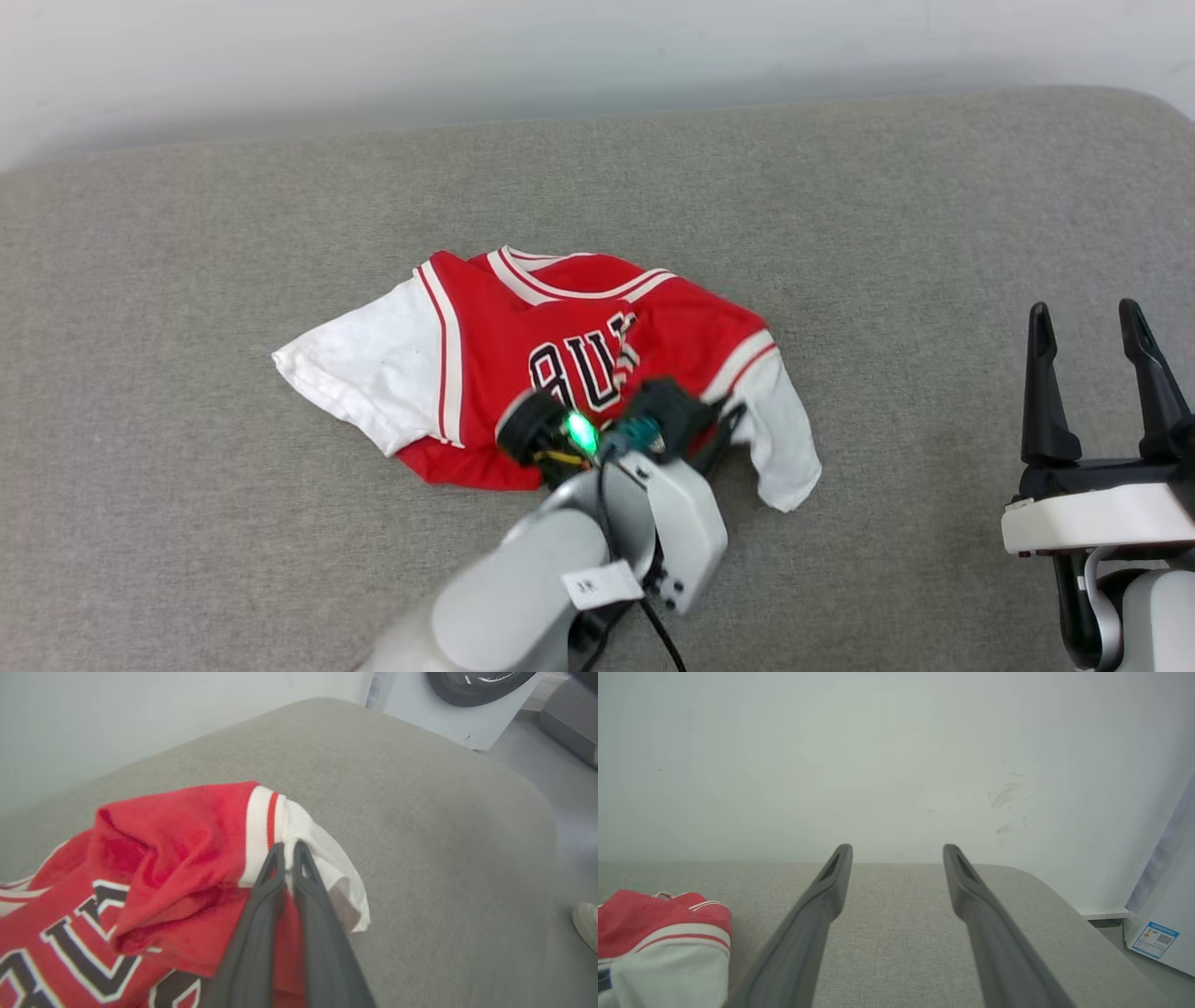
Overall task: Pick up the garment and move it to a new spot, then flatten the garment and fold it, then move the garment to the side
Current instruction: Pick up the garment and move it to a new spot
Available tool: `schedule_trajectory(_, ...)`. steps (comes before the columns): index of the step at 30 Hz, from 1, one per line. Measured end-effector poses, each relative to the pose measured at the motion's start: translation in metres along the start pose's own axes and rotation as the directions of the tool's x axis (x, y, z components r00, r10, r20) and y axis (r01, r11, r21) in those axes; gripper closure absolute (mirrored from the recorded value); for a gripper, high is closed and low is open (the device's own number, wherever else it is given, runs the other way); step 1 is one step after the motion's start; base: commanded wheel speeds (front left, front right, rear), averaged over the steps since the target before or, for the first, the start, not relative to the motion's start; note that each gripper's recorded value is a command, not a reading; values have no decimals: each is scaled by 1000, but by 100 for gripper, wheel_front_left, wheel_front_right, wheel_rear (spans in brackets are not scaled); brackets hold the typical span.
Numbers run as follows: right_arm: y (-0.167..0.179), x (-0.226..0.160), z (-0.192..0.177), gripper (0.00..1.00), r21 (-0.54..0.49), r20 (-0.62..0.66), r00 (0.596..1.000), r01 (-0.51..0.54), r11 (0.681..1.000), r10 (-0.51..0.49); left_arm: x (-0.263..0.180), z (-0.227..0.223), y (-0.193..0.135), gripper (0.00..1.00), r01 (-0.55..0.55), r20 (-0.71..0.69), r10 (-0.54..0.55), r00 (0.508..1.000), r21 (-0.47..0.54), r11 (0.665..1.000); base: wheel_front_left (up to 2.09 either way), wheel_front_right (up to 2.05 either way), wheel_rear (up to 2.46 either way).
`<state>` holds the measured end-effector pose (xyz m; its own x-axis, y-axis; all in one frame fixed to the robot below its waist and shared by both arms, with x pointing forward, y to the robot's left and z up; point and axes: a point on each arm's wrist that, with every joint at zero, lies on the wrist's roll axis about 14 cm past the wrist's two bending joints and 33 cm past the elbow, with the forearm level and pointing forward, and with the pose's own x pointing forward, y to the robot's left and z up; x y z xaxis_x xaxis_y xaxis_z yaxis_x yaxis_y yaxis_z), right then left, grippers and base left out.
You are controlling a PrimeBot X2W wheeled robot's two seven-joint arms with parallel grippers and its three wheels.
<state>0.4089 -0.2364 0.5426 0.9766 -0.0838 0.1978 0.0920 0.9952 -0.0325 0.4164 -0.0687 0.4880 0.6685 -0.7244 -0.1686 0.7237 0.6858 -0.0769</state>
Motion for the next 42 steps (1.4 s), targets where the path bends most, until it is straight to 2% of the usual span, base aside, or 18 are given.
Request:
schedule_trajectory(1,-1,0,-1,0,-2,-2,1000,3,1000,-3,0,-16,-5,100,11,-52,-11,999,-1,1000,0,0,0)
schedule_trajectory(2,-2,-1,-2,0,-3,-5,1000,6,1000,-6,-1,-32,-10,68,30,-103,-29,994,4,1000,0,0,0)
schedule_trajectory(3,-2,-1,-3,0,-3,-9,1000,5,1000,-5,-3,-46,-12,0,39,-146,-38,989,3,999,0,0,0)
schedule_trajectory(6,4,-1,-6,0,3,-19,1000,-11,1000,11,-8,-67,-17,0,52,-204,-52,978,-3,999,0,0,0)
schedule_trajectory(10,17,-2,-12,0,18,-35,998,-45,999,45,-11,-67,-14,0,39,-183,-39,982,-4,999,0,0,0)
schedule_trajectory(16,31,-6,-11,0,36,-37,996,-84,996,85,-20,-31,5,0,-41,-20,41,999,-16,999,0,0,0)
schedule_trajectory(21,40,-9,-4,0,55,-20,994,-106,993,108,-43,15,46,0,-174,138,177,974,-37,984,0,0,0)
schedule_trajectory(24,48,-13,-2,0,61,-17,991,-129,990,130,-72,45,82,0,-285,231,281,932,-15,958,0,0,0)
schedule_trajectory(27,56,-16,2,0,66,-8,988,-155,986,156,-109,58,108,0,-381,285,377,881,-43,923,0,0,0)
schedule_trajectory(31,65,-22,9,0,69,8,983,-183,981,183,-163,65,132,0,-500,340,498,798,-86,861,0,0,0)
schedule_trajectory(35,70,-28,12,0,77,14,980,-197,977,196,-202,64,135,0,-562,376,562,737,-122,818,0,0,0)
schedule_trajectory(42,70,-36,11,0,84,7,980,-201,976,201,-229,37,118,0,-609,354,628,693,-179,773,0,0,0)
